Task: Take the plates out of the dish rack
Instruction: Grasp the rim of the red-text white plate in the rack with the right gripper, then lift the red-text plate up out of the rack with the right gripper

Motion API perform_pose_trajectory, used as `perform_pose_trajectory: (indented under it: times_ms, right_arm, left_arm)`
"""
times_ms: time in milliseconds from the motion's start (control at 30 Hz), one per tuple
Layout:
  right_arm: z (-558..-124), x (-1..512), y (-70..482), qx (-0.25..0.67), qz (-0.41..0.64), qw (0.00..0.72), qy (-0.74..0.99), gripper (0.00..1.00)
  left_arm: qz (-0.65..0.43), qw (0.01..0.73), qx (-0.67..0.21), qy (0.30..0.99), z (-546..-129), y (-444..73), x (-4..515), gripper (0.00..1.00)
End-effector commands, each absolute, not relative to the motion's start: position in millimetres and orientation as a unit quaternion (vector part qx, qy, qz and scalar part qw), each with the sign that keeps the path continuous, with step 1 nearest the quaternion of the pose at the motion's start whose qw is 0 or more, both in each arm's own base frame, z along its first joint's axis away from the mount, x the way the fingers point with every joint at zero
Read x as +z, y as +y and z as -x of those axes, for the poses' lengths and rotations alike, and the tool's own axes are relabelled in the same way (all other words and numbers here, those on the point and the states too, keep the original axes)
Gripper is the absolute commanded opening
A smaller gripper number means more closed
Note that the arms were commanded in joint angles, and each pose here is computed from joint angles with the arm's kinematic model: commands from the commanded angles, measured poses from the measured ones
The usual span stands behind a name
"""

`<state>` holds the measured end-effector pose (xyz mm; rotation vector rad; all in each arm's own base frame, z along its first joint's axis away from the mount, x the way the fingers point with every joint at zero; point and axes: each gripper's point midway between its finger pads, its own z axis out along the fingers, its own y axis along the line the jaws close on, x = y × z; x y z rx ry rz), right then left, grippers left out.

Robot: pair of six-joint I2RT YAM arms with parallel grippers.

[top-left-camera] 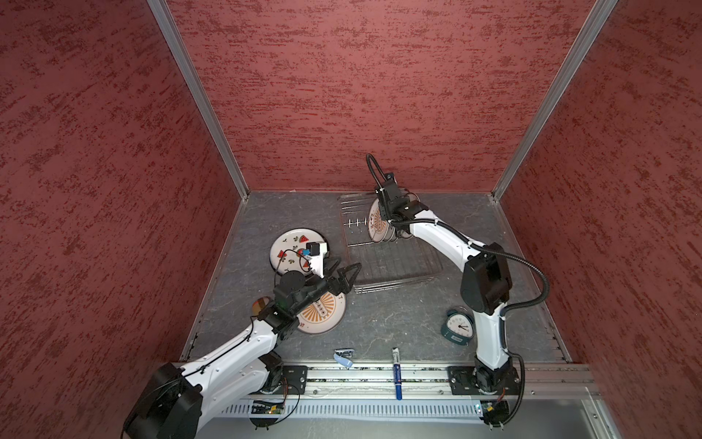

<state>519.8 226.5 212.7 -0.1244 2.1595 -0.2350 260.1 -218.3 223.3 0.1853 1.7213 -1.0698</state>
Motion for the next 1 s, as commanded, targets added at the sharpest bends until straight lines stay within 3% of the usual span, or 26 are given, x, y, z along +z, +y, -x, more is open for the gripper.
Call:
perform_pose_trajectory:
  times_ms: [0,567,967]
  right_arm:
    - [-520,305,228,-0.06,0.007,0.563,0.824,0.0]
    - [-471,366,213,-0.123,-0.015,0.634,0.764,0.0]
    - [-402,406,168,-0.047,-0.062,0.683,0.726,0.0]
  left_arm:
    - [-0.068,0.531,-0.444,0.718,-260,-216,223,0.99]
    - [-0.034,0.528,-0.426,0.734,-256,-202,216,0.99]
    - [-0.04,0.52,-0.442,0.729,-249,-209,229,0.99]
